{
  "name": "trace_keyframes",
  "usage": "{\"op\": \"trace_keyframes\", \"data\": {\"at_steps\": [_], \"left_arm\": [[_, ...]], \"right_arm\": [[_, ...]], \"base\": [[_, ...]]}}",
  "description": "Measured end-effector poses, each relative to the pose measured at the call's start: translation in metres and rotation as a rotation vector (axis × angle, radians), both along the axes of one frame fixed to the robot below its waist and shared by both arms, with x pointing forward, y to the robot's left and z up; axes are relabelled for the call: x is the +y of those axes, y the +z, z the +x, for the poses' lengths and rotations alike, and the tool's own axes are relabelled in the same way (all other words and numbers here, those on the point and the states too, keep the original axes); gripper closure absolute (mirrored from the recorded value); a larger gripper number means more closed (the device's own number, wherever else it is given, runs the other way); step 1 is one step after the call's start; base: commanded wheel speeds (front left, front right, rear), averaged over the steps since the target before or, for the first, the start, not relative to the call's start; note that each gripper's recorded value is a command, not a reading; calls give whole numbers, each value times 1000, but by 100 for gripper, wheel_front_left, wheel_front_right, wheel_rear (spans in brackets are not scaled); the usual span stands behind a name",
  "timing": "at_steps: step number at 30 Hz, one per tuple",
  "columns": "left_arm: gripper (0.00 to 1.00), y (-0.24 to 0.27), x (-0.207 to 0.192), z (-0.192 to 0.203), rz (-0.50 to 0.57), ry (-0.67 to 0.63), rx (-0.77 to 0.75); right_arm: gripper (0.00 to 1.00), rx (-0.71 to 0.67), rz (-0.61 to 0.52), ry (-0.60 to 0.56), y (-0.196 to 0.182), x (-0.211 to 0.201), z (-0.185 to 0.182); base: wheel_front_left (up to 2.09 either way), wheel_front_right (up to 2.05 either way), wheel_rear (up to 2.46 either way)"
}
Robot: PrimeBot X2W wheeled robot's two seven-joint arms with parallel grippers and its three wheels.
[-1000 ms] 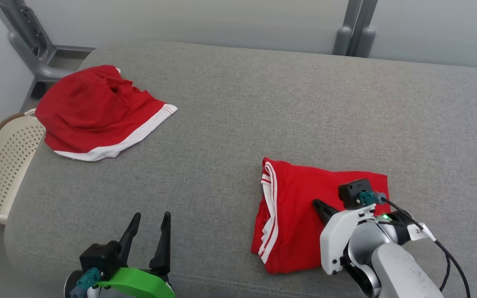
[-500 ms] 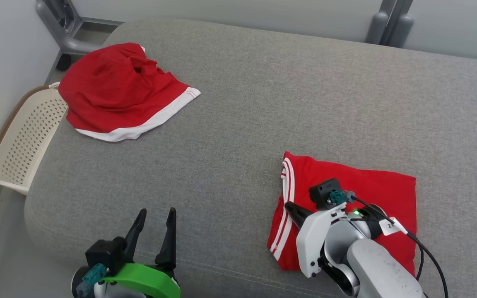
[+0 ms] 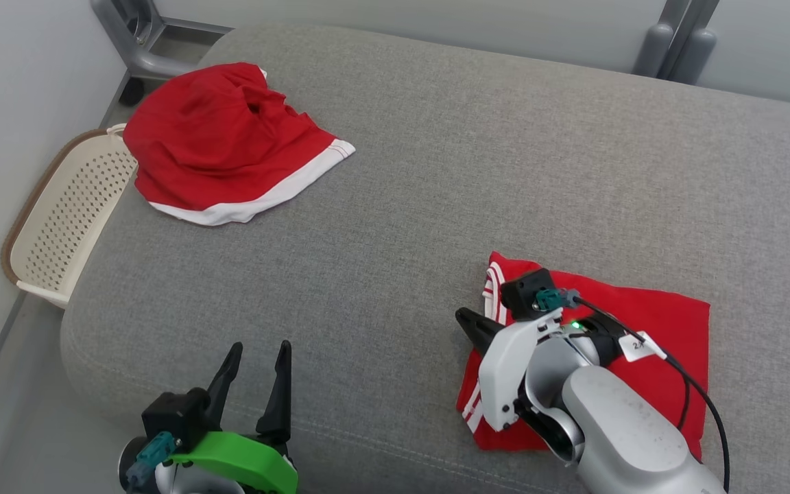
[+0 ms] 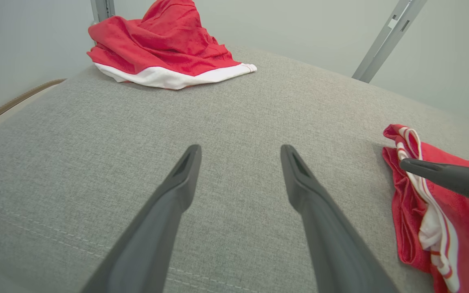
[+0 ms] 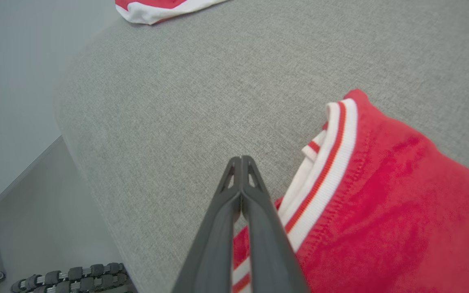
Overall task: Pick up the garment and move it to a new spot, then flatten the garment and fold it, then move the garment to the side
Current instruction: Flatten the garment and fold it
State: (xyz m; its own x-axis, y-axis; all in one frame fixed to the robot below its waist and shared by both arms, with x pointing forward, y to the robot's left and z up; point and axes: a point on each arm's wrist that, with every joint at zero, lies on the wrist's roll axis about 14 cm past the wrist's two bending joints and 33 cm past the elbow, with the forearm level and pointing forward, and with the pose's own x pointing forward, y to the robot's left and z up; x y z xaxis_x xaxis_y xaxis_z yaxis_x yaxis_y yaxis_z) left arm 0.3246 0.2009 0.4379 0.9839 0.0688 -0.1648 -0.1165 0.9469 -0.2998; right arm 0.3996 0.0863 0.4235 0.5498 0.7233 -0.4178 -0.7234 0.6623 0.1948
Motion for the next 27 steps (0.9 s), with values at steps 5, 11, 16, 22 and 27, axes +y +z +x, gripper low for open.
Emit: {"op": "trace_keyframes", "data": {"at_steps": [5,11,16,22,27], "left_arm": [[0,4,1,0,7,0,-14],[0,9,-4,1,12,-21,-35],[0,13,-9,1,23,-48,-50],[0,20,-20,5,29,-93,-65],[0,24,-28,10,30,-120,-77]], "right_arm": [[84,-66,67,-4,32,7,11],[0,-102,40,-140,50,-32,37],[0,-21,-20,-303,39,-90,40],[0,12,-45,-487,44,-159,32],[0,51,-55,-591,40,-198,19]], "base": [[0,0,0],[0,0,0],[0,0,0],[0,0,0],[0,0,0]]}}
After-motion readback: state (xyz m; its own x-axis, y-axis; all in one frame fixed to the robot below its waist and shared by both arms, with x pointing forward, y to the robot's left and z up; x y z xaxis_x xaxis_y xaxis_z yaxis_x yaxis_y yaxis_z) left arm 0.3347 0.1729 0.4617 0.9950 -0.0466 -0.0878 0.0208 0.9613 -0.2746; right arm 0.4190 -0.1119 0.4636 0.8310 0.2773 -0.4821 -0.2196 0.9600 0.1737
